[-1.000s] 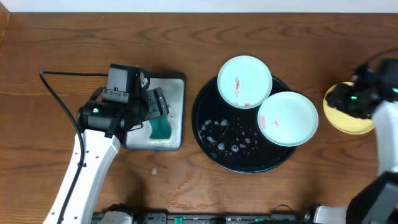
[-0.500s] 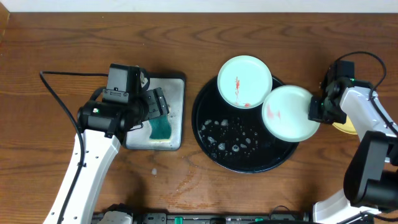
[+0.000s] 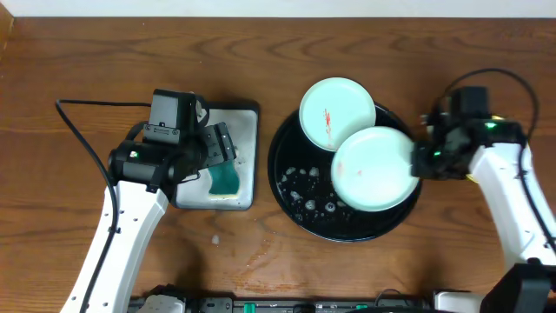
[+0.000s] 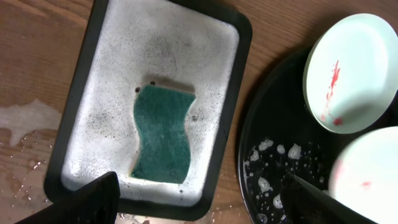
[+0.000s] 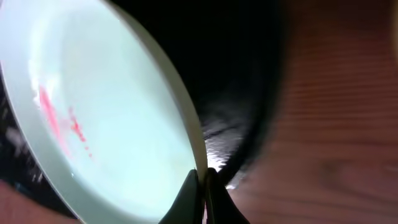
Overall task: Clean dirty plates on tray and stack at the side
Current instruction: 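Set the yellow plate down right of the tray and release, then grasp pale green plate rim with right gripper, sponge with left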
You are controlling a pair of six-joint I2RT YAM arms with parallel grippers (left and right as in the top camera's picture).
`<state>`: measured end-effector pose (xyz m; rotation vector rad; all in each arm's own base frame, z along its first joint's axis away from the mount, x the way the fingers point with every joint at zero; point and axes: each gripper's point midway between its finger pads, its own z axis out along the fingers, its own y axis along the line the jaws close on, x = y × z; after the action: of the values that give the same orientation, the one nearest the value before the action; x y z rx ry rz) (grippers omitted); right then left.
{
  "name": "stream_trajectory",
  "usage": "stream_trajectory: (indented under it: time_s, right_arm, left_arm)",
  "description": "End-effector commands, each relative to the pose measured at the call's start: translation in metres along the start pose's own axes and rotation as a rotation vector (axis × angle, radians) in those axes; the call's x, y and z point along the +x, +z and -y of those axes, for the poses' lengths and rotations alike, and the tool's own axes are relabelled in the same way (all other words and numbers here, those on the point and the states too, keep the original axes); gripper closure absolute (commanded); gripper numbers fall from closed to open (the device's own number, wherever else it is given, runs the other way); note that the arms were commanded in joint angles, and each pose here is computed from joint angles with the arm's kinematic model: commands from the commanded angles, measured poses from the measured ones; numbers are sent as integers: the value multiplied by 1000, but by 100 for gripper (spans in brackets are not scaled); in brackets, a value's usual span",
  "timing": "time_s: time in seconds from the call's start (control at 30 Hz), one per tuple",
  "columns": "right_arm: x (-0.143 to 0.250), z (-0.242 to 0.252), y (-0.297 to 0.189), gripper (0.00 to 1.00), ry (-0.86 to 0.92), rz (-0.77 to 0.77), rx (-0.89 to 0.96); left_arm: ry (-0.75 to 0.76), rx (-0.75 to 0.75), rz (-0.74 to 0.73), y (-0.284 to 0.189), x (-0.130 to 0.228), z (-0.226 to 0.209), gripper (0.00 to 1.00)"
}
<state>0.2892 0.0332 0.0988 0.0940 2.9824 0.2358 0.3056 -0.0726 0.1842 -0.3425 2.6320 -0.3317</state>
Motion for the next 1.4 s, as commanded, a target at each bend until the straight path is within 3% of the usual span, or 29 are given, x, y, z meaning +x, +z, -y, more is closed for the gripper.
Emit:
stream_trajectory:
  time_s: [0.0,0.17,0.37,0.47,0.53,0.7,0.9,1.0,1.17,1.23,1.3,1.33,1.37]
  right_arm:
    - [27,-35,27,99,-25,-68,-59]
    - [43,-52,72,99,30,-34,-48]
    - [23,-44,85,98,-56,81,7]
    - [12,-45,76,72,-119,102,0]
    - [5,-49,66,64,-172,102,-14]
    - [-8,-61,32,62,-270,88,-25]
    - [-17,-71,10,63,-275,113,-53]
    - [-14,-80,9,64,-278,104,-105]
    - [-11,-85,9,66,-268,90,-134]
    - [-8,-85,9,67,-267,80,-137]
    - [-6,-84,10,68,-265,70,-135]
    - [-4,-83,10,68,-264,62,-133]
    - [-4,-83,10,68,-264,60,-132]
  left_arm:
    - [6,8,0,-1,-1,1,17]
    - [6,8,0,-1,-1,1,17]
    - [0,8,-1,-1,-1,1,17]
    - [-2,6,-4,-1,0,1,17]
    - [-6,7,-7,-1,0,1,17]
    - [-8,-20,-56,12,13,-7,17]
    - [-20,-88,-176,62,46,-29,20]
    - [-14,-110,-223,96,59,-38,26]
    - [-31,-155,-309,142,76,-51,45]
    - [-33,-163,-329,155,80,-54,60]
    - [-36,-164,-350,163,85,-55,85]
    - [-37,-165,-352,164,85,-56,93]
    - [-37,-164,-351,163,84,-55,92]
